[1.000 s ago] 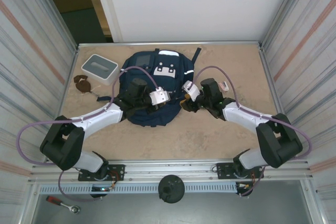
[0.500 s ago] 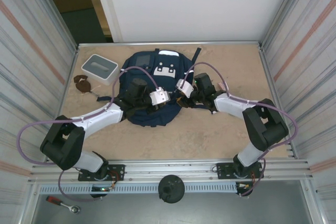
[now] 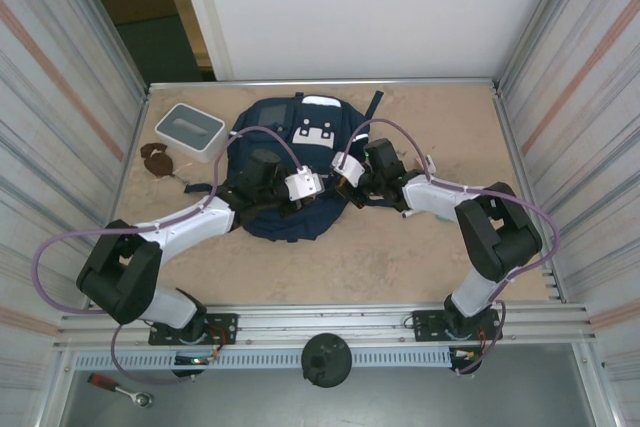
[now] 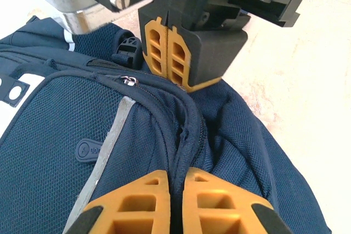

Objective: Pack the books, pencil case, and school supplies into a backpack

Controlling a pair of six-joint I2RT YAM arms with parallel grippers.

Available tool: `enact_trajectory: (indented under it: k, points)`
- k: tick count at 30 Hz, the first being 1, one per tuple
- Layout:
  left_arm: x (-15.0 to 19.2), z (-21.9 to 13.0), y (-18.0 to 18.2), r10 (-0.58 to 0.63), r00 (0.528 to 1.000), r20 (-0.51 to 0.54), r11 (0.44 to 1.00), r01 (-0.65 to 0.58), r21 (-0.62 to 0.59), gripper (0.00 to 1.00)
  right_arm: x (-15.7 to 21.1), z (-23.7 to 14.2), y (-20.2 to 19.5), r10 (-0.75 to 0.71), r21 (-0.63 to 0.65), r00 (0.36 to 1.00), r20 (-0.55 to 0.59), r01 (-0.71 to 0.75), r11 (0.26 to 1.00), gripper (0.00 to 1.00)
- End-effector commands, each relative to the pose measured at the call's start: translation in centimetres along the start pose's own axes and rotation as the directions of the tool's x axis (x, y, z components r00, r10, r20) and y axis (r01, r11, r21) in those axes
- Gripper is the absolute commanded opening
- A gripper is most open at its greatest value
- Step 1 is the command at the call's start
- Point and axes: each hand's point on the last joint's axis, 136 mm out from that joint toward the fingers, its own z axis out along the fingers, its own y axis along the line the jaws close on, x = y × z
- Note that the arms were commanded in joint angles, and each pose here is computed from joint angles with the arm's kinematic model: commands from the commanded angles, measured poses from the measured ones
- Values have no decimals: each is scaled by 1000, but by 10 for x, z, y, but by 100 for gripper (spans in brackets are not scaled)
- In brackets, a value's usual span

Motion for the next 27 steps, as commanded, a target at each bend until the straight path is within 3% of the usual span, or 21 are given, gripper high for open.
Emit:
enact_trajectory:
  k: [1, 9, 15, 20, 27]
  points:
    - [-10, -7, 7, -23, 999, 43, 999, 24, -21, 0, -7, -13, -11, 52, 37, 998, 22, -53, 998, 3]
    - [-13, -12, 8, -27, 997, 72, 999, 29, -23, 0, -2, -27, -26, 124, 75, 992, 35, -127, 989, 0]
    - [-14, -12, 7, -31, 997, 76, 999, 32, -16, 0, -2, -30, -18, 92, 46, 995, 39, -94, 995, 1]
    - [-15, -12, 6, -33, 996, 79, 999, 33, -6, 0, -14, -29, 1, 95, -62, 992, 77, -91, 994, 27]
    - [-16, -12, 5, -35, 996, 82, 999, 35, 0, 0, -12, -10, 13, 117, -128, 991, 71, -107, 986, 35]
